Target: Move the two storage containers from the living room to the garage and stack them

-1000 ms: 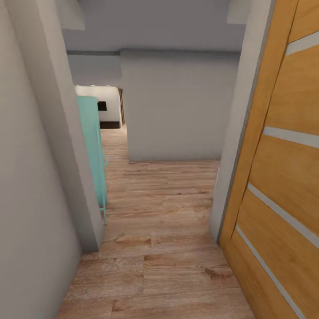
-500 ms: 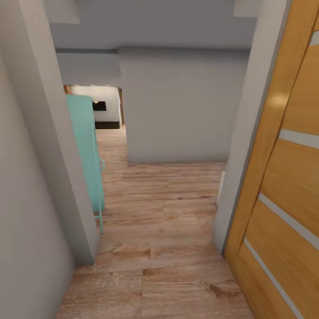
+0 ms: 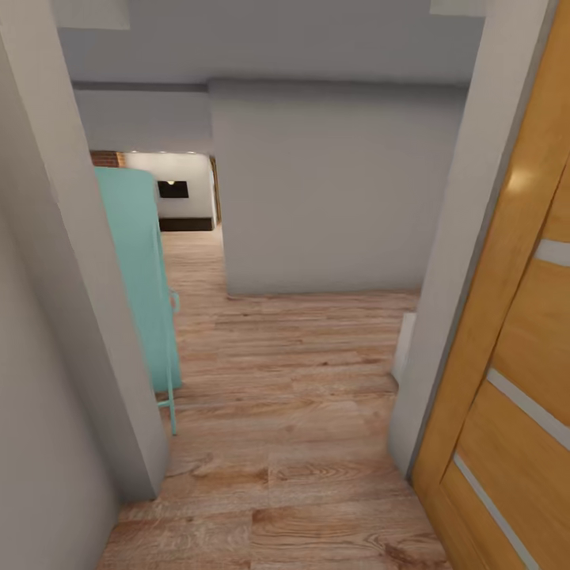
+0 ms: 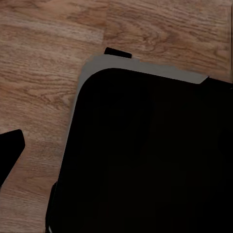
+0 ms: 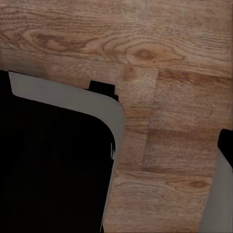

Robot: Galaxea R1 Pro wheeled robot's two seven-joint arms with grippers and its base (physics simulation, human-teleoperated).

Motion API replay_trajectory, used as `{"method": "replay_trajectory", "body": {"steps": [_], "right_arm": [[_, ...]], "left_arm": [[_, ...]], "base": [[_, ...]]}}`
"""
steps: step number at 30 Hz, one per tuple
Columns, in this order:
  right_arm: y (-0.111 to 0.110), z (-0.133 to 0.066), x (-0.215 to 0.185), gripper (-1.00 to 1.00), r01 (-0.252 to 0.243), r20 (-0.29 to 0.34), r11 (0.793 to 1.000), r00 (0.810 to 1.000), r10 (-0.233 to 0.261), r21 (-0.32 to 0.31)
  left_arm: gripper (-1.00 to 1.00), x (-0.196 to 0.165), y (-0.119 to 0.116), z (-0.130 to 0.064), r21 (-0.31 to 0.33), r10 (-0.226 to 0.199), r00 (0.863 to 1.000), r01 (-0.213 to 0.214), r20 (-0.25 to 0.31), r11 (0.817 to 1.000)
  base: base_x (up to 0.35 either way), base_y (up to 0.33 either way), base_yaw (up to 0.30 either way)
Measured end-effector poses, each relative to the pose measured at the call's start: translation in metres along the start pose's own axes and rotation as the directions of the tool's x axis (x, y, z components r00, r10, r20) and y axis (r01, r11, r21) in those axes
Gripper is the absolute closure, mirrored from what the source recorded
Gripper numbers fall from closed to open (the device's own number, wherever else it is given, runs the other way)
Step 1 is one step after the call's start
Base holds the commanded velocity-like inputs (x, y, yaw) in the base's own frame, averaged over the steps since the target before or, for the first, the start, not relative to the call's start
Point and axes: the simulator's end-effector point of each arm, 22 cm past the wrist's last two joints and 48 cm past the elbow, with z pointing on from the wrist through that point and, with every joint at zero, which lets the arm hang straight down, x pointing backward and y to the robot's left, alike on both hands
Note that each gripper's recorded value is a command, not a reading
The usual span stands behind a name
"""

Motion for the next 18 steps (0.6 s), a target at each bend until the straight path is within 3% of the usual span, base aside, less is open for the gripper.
{"method": "replay_trajectory", "body": {"steps": [18], "right_arm": [[0.0007,0.0001,-0.0007,-1.00,0.005,0.002,1.000,1.000,-0.005,0.002]], "left_arm": [[-1.00,0.0025,0.0001,-0.0001,0.000,0.001,1.000,-0.001,-0.008,1.000]], "base": [[0.331,0.000,0.000]]}}
